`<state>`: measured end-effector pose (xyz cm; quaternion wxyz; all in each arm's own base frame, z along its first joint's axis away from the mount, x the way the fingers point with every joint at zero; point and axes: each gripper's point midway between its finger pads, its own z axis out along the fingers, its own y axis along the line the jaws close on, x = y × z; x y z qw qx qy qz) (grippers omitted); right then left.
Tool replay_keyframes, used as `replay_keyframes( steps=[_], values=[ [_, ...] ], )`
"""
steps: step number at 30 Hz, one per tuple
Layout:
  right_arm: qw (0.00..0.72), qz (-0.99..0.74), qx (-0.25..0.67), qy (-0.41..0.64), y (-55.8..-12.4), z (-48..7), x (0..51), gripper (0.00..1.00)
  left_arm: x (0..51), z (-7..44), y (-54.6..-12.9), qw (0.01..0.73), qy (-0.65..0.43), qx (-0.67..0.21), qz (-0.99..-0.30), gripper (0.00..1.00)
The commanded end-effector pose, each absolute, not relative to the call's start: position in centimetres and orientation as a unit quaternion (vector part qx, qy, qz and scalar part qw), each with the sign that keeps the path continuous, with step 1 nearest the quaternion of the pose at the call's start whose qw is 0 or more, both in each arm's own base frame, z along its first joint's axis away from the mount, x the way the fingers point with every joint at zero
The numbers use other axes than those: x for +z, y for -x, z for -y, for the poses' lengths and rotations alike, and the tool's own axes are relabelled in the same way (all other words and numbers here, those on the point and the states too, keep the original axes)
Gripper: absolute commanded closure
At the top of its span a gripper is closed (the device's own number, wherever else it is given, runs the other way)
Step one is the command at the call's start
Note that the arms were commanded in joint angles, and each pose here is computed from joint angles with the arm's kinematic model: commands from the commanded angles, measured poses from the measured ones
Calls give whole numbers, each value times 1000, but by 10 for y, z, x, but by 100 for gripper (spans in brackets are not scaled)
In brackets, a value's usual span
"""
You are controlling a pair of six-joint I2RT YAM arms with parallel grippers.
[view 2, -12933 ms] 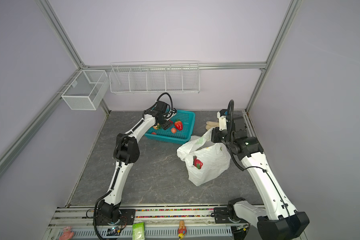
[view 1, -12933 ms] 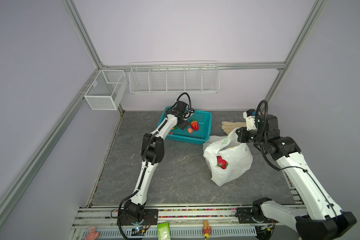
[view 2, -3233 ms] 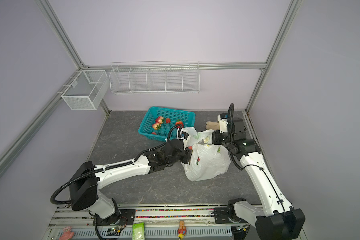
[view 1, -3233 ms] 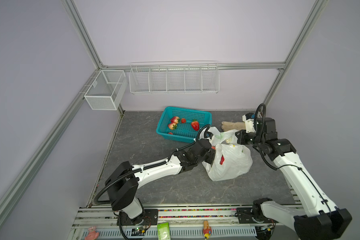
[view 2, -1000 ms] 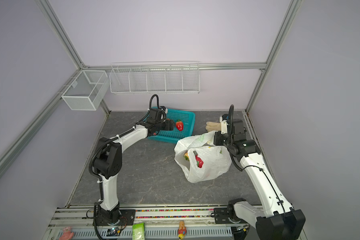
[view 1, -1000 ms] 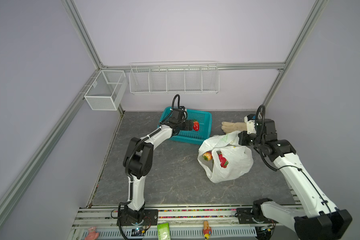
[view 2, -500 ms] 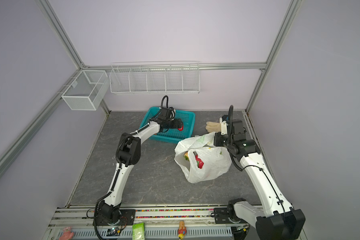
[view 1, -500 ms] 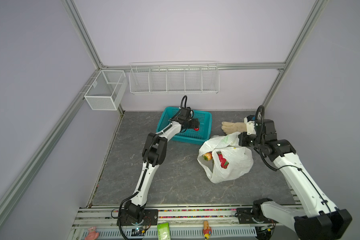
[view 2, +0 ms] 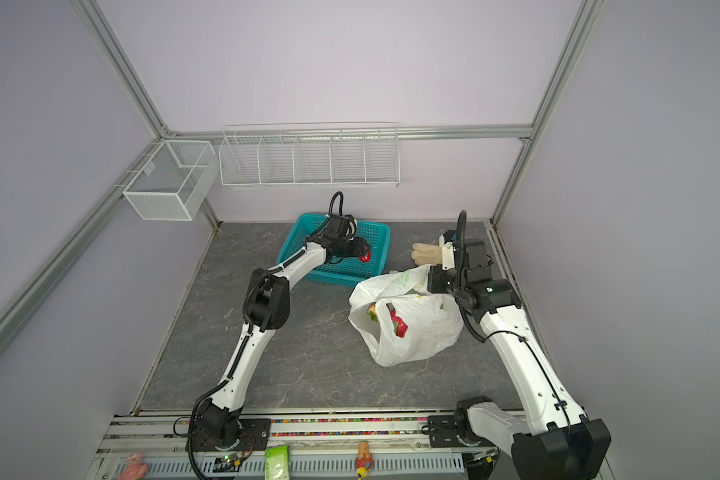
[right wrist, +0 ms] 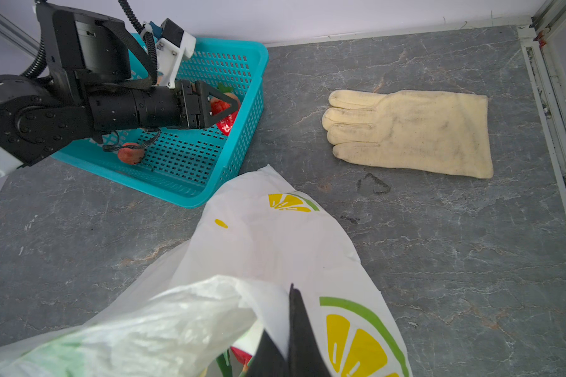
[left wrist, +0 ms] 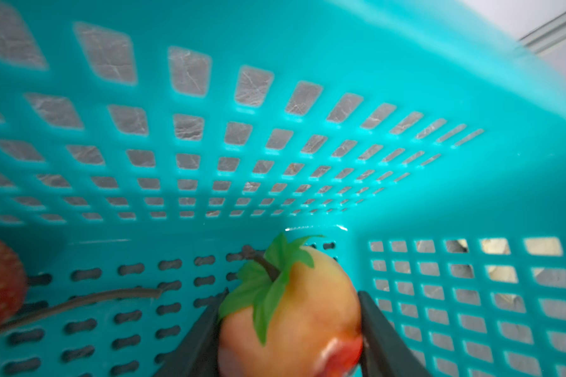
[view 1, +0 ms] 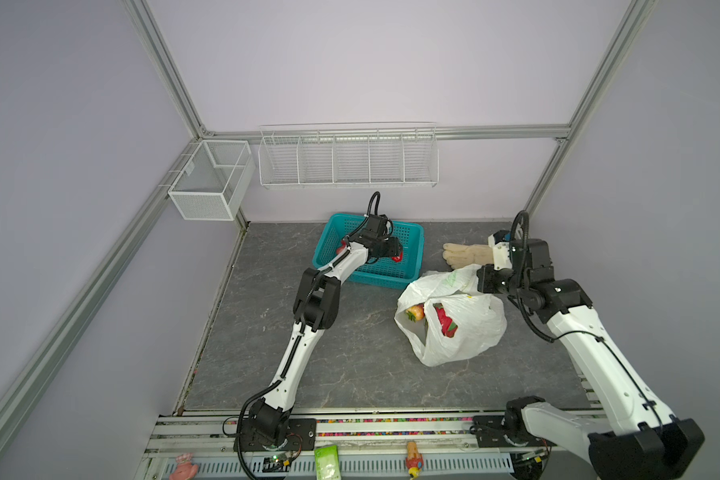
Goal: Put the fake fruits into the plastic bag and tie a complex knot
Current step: 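Lift the apple and carry it to the bag opening with the left gripper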
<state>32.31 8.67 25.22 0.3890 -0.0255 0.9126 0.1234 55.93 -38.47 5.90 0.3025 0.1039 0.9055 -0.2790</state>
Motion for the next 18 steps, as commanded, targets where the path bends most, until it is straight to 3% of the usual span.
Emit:
replay_keyframes(
  steps=[1,11,18],
  values=[
    [398,-909,120,30,-319,-84,259,94,87,385,-553,311,-116,-286,-899,51],
    [397,-907,137,29,-320,-89,259,94,219,346,-479,413,-113,-356,-830,55],
    [398,-903,157,36,-323,-97,260,94,238,284,-385,445,-77,-340,-825,55]
  ],
)
